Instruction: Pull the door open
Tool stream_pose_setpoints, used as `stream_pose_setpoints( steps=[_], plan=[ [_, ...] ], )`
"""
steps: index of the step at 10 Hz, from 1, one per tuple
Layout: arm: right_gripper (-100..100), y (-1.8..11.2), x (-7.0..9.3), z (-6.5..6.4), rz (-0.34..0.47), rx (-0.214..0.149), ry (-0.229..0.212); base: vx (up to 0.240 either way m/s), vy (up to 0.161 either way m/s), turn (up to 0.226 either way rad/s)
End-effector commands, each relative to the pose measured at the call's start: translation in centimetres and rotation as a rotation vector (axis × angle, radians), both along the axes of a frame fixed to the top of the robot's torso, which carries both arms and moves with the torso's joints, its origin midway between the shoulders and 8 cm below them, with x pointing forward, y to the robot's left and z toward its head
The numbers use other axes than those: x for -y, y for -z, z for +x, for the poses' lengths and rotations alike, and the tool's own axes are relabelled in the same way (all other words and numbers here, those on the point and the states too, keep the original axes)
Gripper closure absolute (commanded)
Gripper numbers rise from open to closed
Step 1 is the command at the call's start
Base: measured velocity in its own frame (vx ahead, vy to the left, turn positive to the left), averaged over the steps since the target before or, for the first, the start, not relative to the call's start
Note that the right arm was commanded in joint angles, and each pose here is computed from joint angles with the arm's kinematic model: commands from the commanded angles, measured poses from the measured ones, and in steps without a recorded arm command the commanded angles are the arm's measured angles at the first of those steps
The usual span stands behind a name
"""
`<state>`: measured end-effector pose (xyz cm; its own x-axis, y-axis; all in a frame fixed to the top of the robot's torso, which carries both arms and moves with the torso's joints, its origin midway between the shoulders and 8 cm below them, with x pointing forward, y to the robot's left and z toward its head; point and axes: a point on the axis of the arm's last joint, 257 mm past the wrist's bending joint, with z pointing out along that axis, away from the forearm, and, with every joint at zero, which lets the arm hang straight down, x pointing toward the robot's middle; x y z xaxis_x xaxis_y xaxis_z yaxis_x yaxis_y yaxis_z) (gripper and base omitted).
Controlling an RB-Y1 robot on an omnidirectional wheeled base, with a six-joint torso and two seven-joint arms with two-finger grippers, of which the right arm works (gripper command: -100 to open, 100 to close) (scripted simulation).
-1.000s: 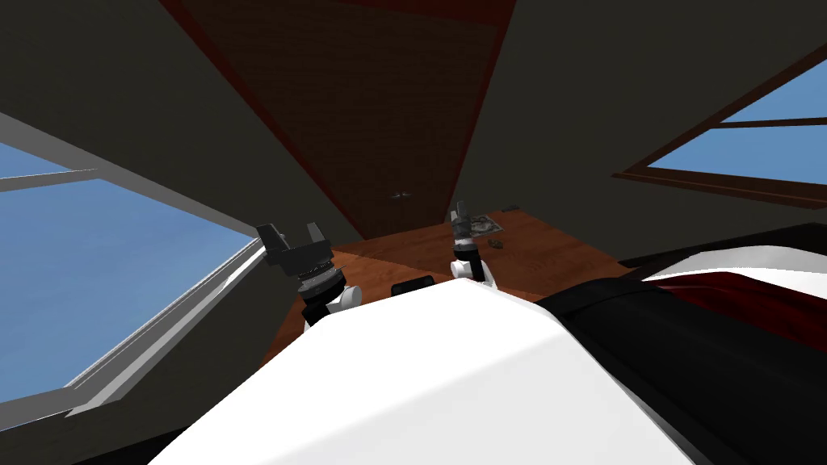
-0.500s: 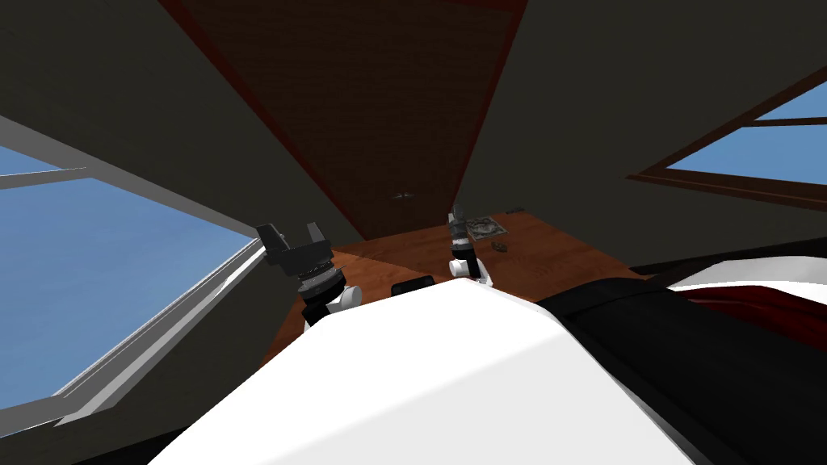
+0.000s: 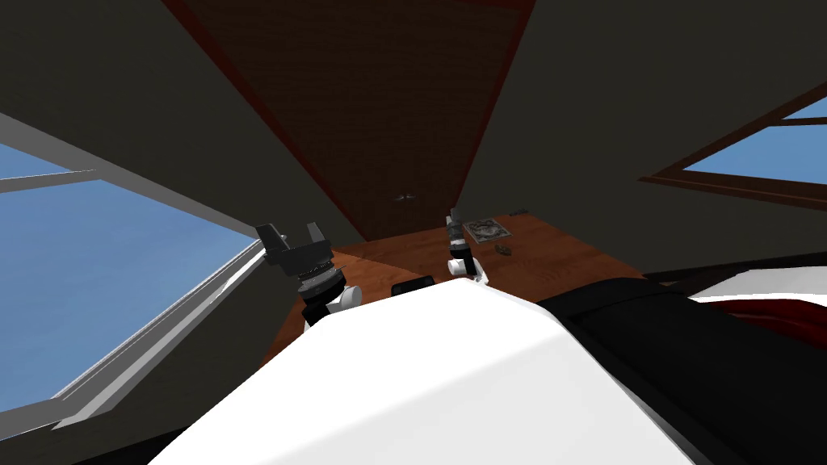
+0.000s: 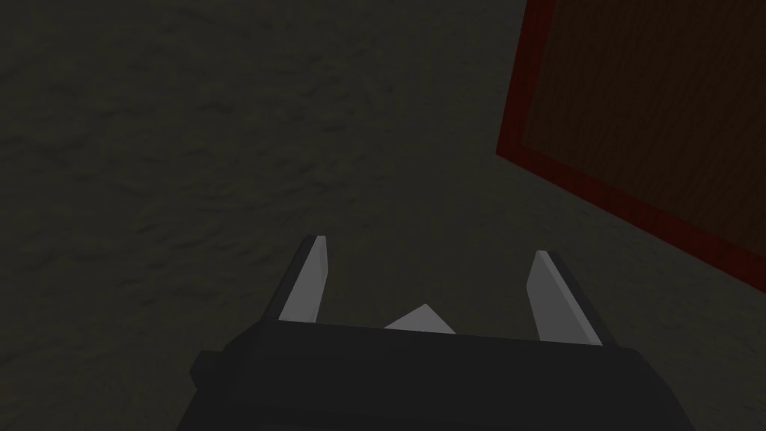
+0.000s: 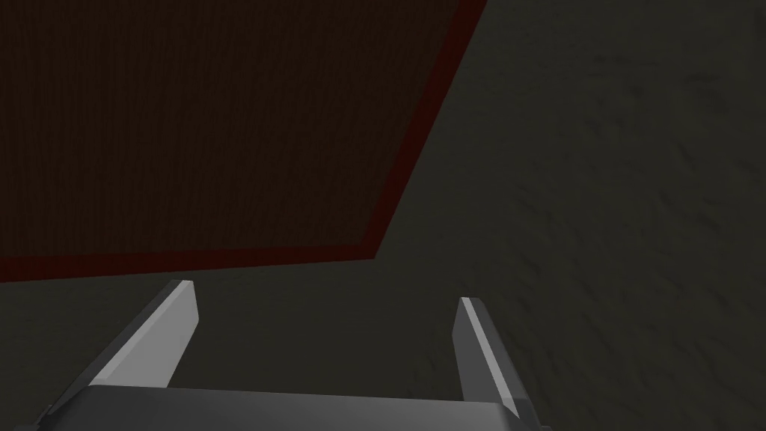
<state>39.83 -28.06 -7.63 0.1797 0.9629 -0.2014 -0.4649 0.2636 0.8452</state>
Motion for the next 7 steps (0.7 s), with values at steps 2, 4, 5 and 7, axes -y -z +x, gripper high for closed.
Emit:
stream_pose_setpoints(
  steps=[2,4,5,7],
  plan=[
    [-100,1.5,0.3,0.7,0.009,-0.022,-0.006,0.113,0.007,0.043],
    [-100,2.7,0.6,1.3,0.016,-0.038,-0.008,0.091,-0.006,0.041],
    [-100,3.3,0.7,1.6,0.020,-0.046,-0.010,0.083,0.001,0.037],
    [-100,4.6,1.0,2.1,0.027,-0.063,-0.012,0.094,-0.004,0.038]
  ],
)
